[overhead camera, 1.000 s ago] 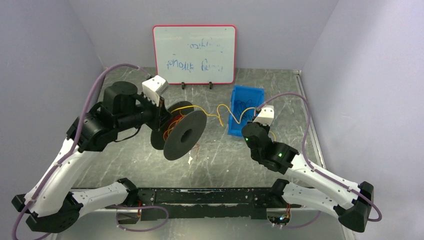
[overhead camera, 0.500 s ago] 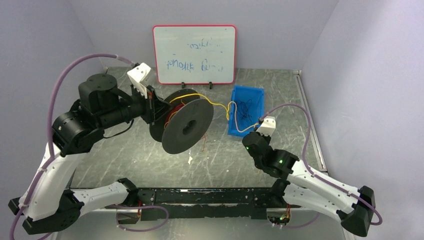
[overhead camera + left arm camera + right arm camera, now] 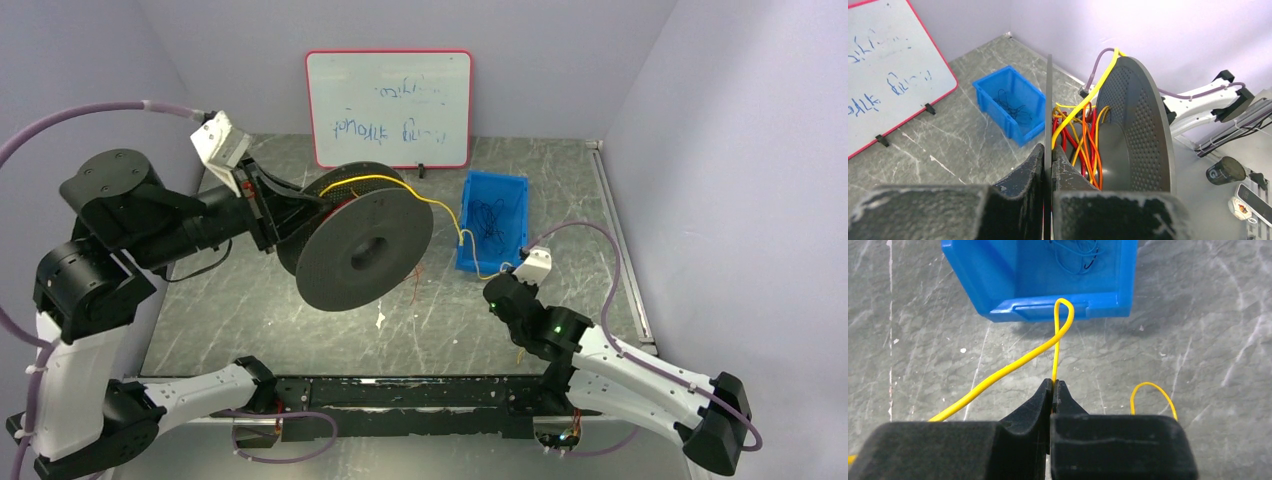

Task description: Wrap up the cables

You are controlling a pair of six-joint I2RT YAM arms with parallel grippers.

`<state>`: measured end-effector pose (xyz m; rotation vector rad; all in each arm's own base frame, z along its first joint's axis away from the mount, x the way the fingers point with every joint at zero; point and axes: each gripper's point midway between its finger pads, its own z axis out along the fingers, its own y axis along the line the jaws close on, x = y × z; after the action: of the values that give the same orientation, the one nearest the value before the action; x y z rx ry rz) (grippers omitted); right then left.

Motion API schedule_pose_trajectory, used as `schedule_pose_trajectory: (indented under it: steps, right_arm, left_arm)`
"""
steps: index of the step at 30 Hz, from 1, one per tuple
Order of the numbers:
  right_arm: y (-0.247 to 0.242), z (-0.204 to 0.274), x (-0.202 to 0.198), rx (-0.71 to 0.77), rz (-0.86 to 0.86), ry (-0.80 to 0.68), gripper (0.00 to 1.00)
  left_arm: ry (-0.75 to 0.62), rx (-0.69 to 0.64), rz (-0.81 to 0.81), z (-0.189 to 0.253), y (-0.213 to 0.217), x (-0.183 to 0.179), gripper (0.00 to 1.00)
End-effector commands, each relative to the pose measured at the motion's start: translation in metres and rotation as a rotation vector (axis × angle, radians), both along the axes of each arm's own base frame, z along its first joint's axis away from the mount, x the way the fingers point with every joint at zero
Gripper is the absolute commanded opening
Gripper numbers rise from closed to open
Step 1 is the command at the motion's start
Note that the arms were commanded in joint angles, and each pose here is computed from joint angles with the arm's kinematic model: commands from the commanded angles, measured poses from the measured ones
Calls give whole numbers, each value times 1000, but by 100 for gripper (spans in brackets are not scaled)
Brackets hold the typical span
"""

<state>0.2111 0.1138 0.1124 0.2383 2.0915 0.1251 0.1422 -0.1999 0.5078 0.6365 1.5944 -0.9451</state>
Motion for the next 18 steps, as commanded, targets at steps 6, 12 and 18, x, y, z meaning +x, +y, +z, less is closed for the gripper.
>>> schedule_pose_trajectory:
  steps: [6,12,18]
  right_arm:
    - [16,-27,-11,172,-4,57,0]
    - [21,-37,-17,264,-1,70,0]
    - [33,-47,-24,337,66,77,0]
  left_arm:
    - [-145,-209,0,68,21,-27,7]
    - [-167,-216,-2,86,30,-38,7]
    - [-152,-247,136,83,42,-17,7]
